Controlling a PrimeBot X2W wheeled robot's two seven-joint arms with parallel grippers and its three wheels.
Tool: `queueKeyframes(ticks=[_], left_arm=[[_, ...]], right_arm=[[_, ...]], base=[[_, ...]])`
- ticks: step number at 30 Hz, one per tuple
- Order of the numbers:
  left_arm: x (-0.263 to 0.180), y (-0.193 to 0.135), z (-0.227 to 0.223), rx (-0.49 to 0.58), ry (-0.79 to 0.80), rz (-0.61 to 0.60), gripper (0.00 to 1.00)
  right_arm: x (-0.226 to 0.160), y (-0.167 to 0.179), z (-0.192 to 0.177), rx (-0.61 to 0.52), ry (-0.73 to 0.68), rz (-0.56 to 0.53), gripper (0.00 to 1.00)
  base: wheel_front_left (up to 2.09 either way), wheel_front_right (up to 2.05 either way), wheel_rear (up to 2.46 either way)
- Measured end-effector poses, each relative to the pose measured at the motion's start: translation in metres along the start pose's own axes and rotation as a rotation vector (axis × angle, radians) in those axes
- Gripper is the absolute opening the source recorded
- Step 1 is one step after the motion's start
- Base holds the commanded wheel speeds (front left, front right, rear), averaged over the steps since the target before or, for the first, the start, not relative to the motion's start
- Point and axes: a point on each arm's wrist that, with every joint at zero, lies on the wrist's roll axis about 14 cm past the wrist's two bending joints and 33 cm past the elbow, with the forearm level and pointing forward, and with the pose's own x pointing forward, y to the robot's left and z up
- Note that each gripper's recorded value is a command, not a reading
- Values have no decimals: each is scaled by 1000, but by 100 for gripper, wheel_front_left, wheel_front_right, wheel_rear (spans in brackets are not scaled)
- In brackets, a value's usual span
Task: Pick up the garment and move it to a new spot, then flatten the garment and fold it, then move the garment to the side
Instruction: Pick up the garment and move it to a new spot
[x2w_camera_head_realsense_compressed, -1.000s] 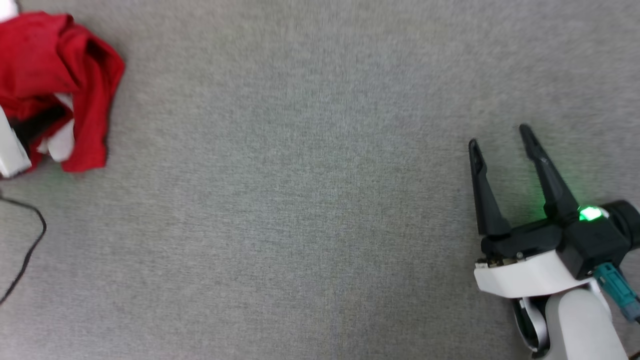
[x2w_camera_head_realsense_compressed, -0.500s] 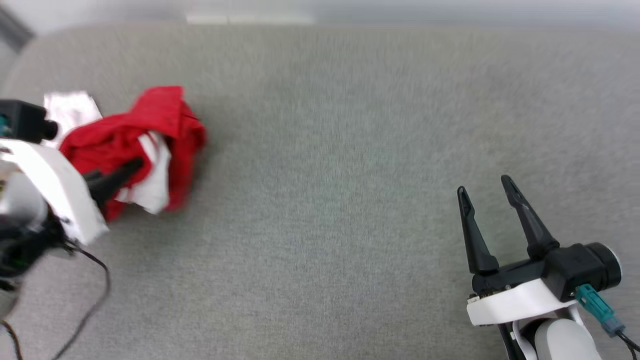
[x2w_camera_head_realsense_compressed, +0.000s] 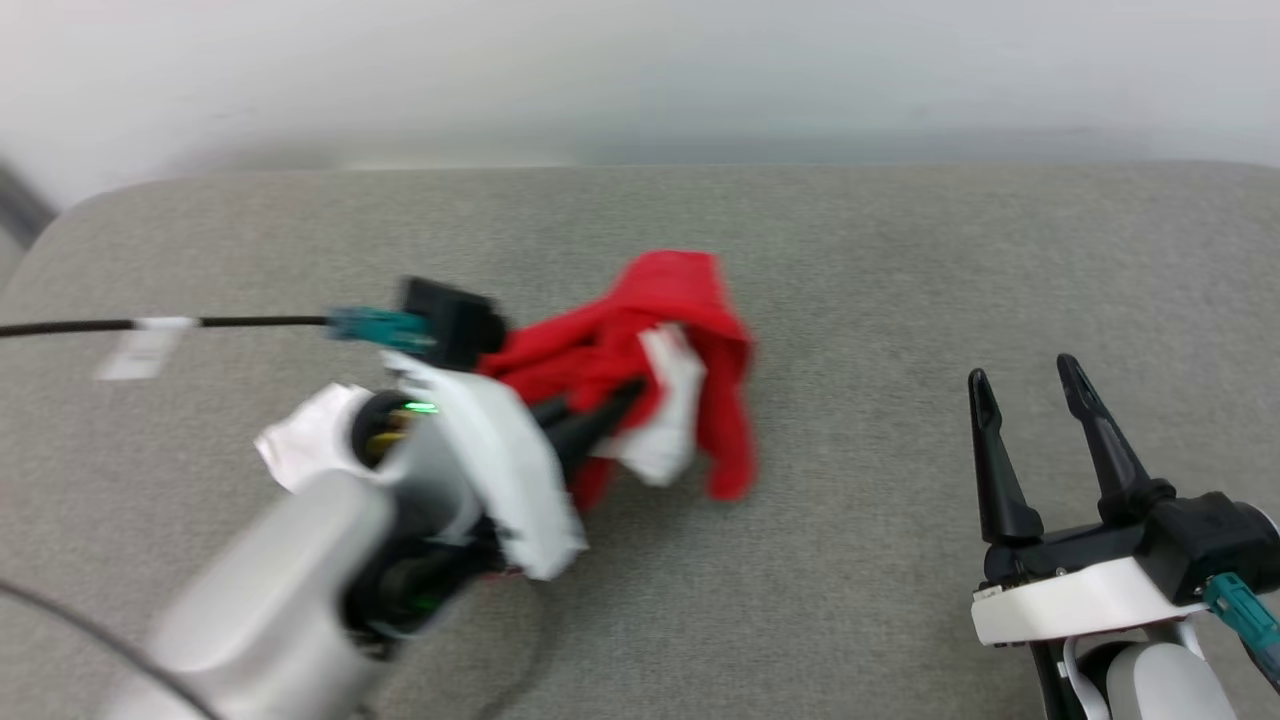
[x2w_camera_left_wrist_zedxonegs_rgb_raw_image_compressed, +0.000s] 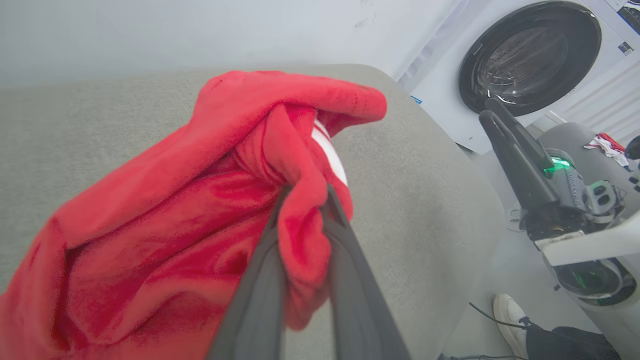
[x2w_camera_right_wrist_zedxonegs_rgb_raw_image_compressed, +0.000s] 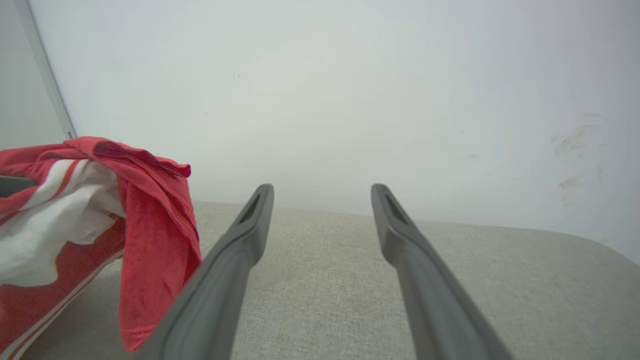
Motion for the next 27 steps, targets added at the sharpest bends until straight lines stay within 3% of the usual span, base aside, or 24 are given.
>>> queueKeyframes(ticks=[11, 17, 18, 19, 23, 27], left_arm=[[86, -111, -47, -1, 111, -315, 0], [114, -138, -93, 29, 226, -404, 1], [118, -137, -101, 37, 242, -402, 85], [121, -136, -110, 49, 262, -402, 100], [129, -125, -126, 41, 272, -380, 100], [132, -115, -101, 21, 143, -346, 100]], right_arm=[[-9, -43, 9, -36, -18, -121, 100], [-15, -70, 1, -50, 5, -198, 100], [-16, -73, -1, -50, 12, -207, 100], [-17, -75, -3, -52, 19, -214, 100], [-17, -78, -9, -53, 33, -222, 100], [-12, -70, -11, -45, 35, -196, 100]], base=[[0, 0, 0], [0, 0, 0], [0, 0, 0], [0, 0, 0], [0, 0, 0], [0, 0, 0]])
